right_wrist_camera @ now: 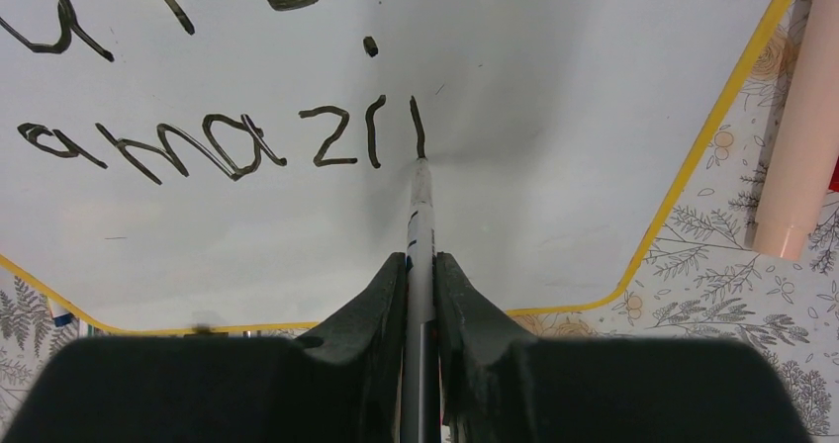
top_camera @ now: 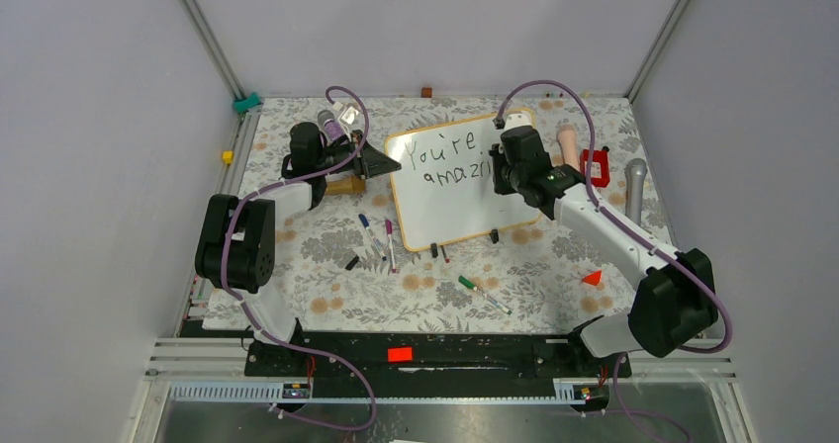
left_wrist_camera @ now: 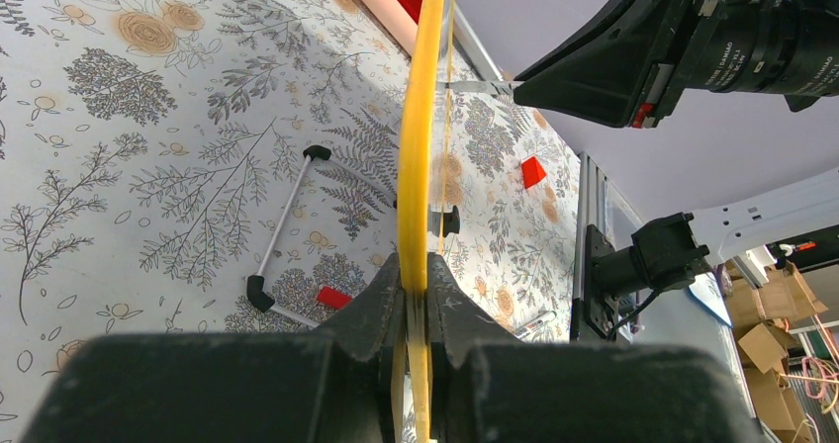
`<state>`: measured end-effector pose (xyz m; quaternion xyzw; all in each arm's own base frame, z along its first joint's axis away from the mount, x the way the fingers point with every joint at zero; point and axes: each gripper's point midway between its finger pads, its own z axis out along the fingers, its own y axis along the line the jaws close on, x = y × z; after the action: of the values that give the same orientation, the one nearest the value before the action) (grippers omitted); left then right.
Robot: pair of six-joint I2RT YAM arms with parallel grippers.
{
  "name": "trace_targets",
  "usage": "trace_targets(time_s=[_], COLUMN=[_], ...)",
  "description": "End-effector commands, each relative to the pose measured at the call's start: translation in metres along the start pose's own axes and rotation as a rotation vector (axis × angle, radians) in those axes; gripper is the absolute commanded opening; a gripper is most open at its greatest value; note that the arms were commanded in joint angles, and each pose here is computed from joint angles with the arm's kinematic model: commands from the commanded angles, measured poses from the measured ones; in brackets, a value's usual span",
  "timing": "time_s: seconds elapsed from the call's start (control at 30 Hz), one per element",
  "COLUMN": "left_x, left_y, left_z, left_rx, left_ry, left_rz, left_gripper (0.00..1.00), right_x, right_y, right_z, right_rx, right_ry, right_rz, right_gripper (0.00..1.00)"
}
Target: Write a sentence on the whiteboard
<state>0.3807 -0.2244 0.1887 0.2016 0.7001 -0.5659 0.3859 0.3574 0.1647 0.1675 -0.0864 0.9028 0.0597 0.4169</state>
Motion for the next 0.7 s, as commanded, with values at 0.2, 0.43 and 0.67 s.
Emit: trace_targets(time_s=[0.2, 0.43, 0.67], left_x=[-0.012, -0.011, -0.01], left_y=[-0.01, -0.01, -0.01], left_z=[0.002, 0.003, 0.002], left_rx=[0.06, 0.061, 0.06], left_ry=[-0.001, 0.001, 0.001], left_rz=[0.132, 0.133, 0.133], left_gripper=[0.0, 0.0, 0.0], right_x=[-0.043, -0.049, -0.043], right_y=[0.0, -0.001, -0.012], right_z=[0.0, 0.001, 0.001], right_rx=[-0.001, 0.005, 0.047], right_ry=[-0.08, -0.086, -0.069], right_rz=[0.004, 0.005, 0.013], right_gripper=[0.0, 0.0, 0.0])
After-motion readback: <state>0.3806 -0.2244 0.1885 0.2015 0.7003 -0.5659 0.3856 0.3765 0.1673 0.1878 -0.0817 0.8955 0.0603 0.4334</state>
